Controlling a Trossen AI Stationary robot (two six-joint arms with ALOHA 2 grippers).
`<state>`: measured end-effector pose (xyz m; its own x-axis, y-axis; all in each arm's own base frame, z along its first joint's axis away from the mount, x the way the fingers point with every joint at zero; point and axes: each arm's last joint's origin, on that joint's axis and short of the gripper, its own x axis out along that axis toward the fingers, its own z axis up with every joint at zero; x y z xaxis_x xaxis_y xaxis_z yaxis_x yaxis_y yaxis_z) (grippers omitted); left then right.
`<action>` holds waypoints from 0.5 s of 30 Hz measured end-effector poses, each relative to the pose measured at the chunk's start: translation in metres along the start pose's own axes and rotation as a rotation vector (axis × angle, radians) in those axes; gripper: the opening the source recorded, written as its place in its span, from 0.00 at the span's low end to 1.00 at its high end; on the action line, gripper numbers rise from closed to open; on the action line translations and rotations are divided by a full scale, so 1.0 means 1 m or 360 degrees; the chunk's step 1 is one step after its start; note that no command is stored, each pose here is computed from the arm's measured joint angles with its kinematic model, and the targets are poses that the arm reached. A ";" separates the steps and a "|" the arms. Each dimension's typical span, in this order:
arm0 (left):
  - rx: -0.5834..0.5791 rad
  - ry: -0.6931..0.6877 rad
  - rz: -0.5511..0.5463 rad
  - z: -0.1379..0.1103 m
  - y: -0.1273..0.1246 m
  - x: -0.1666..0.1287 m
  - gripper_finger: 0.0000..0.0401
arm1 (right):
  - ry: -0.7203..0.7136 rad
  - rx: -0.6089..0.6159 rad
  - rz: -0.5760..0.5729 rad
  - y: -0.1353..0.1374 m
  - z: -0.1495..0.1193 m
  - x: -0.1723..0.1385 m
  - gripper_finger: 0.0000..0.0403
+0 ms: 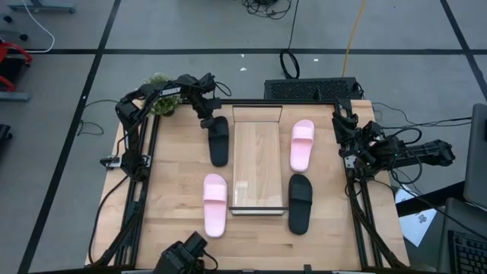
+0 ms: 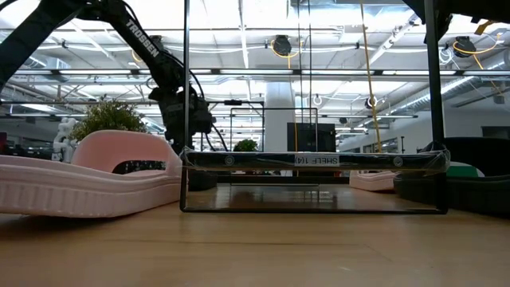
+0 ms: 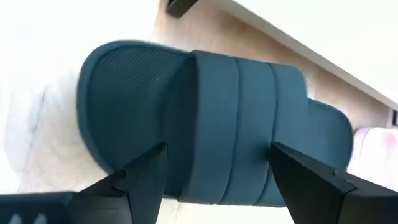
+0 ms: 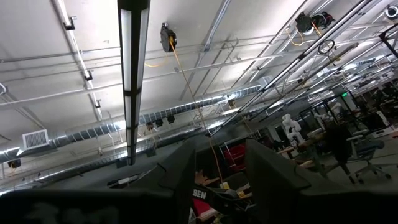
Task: Pick and place slides into the shelf
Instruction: Put the top black slipper on the shelf
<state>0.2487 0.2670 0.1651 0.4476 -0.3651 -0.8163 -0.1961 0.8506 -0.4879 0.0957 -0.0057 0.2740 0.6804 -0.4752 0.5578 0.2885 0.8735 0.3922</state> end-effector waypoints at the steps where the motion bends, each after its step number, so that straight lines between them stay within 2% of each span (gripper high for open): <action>1: -0.0006 0.0013 0.0017 0.000 0.000 0.000 0.68 | 0.0000 0.0000 0.0000 0.000 0.000 0.000 0.32; 7: 0.0073 0.0032 0.0049 0.003 -0.004 0.004 0.68 | 0.0000 0.0000 -0.0001 0.000 0.000 0.000 0.32; 15: 0.0071 0.0019 0.0064 0.005 -0.004 0.005 0.68 | -0.0001 0.0000 -0.0007 0.000 0.000 0.000 0.32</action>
<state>0.2565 0.2635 0.1648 0.4299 -0.3345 -0.8386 -0.1744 0.8806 -0.4407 0.0957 -0.0058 0.2740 0.6790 -0.4790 0.5564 0.2915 0.8714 0.3946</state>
